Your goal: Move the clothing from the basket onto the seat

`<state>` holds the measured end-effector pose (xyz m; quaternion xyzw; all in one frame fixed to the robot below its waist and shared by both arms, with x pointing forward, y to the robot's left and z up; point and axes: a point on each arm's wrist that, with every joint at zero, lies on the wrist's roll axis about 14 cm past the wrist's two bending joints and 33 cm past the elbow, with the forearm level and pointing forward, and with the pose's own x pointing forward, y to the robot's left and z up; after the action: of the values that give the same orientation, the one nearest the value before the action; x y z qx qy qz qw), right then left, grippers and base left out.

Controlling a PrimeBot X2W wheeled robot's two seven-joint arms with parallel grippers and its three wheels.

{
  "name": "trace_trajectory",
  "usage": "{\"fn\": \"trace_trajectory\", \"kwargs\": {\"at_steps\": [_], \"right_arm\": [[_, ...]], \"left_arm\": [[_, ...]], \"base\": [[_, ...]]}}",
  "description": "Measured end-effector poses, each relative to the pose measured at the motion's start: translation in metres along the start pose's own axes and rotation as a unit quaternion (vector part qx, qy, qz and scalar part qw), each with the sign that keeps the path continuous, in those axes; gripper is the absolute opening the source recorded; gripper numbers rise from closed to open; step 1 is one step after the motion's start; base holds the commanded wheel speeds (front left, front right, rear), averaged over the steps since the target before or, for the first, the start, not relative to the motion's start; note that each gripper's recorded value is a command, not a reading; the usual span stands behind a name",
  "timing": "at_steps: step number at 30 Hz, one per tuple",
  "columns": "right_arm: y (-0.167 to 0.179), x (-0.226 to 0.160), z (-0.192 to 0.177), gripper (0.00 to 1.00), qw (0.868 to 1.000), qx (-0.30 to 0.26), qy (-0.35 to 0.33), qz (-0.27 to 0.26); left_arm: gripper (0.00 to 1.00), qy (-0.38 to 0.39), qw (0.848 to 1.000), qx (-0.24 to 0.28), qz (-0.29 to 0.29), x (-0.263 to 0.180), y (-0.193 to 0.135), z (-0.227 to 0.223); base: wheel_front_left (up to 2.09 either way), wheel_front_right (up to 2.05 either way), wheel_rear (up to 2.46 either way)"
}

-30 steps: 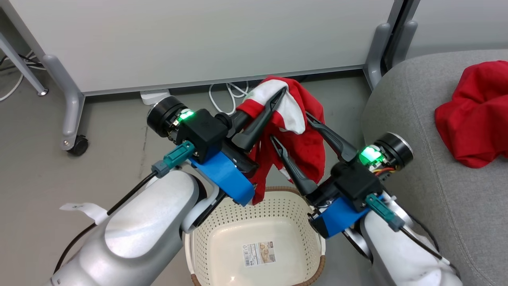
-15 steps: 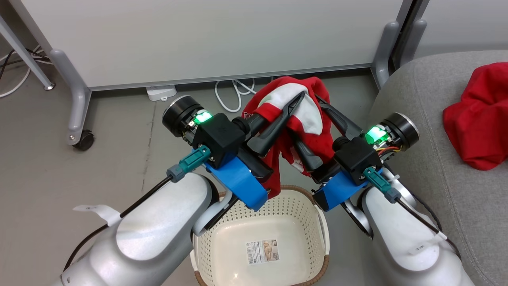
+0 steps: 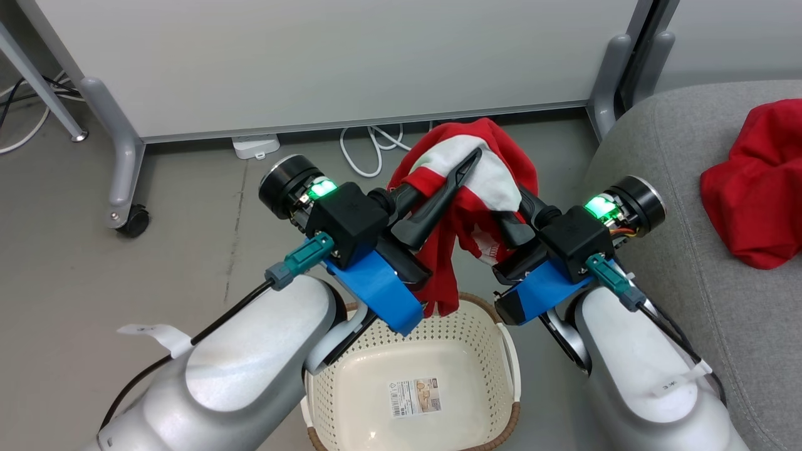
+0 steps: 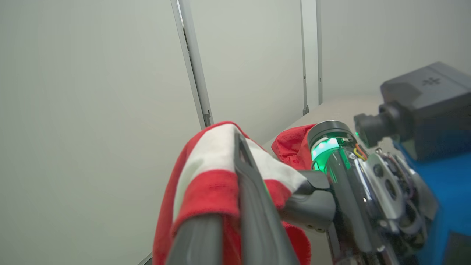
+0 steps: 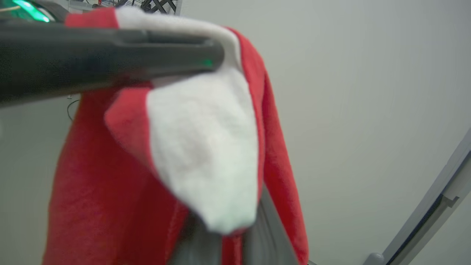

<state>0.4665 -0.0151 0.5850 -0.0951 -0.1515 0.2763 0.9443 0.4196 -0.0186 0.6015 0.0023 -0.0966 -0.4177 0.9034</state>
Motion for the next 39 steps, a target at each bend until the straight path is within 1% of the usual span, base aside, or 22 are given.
{"fn": "trace_trajectory", "kwargs": {"at_steps": [6, 7, 8, 9, 17, 27, 34, 39], "right_arm": [[-0.007, -0.001, -0.002, 0.0, 1.0, 0.013, 0.0, -0.014], [-0.009, -0.001, -0.002, 0.0, 1.0, 0.015, 0.0, -0.017], [-0.01, -0.001, -0.003, 0.0, 1.0, 0.016, 0.001, -0.019], [-0.012, -0.001, -0.004, 0.0, 1.0, 0.018, 0.001, -0.023], [-0.035, -0.002, -0.01, 0.0, 0.998, 0.033, 0.0, -0.059], [-0.069, -0.01, -0.021, 0.0, 0.993, 0.035, 0.003, -0.109], [-0.098, -0.031, -0.028, 0.0, 0.987, 0.027, 0.013, -0.155], [-0.118, -0.055, -0.033, 0.0, 0.981, 0.019, 0.024, -0.19]], "left_arm": [[0.0, 0.004, 1.0, -0.003, 0.004, -0.001, 0.001, -0.005], [0.29, 0.005, 1.0, -0.004, 0.006, -0.001, 0.002, -0.006], [0.89, 0.007, 1.0, -0.005, 0.006, -0.001, 0.002, -0.008], [1.0, 0.008, 1.0, -0.006, 0.008, -0.001, 0.003, -0.009], [1.0, 0.02, 1.0, -0.016, 0.009, -0.002, 0.004, -0.024], [1.0, 0.036, 0.999, -0.029, 0.006, 0.002, 0.007, -0.046], [1.0, 0.046, 0.998, -0.034, -0.007, 0.009, 0.006, -0.061], [1.0, 0.046, 0.998, -0.038, -0.026, 0.019, -0.003, -0.068]], "base": [[0.0, 0.0, 0.0], [0.0, 0.0, 0.0], [0.0, 0.0, 0.0], [0.0, 0.0, 0.0], [0.0, 0.0, 0.0], [0.0, 0.0, 0.0], [0.0, 0.0, 0.0], [0.0, 0.0, 0.0]]}}
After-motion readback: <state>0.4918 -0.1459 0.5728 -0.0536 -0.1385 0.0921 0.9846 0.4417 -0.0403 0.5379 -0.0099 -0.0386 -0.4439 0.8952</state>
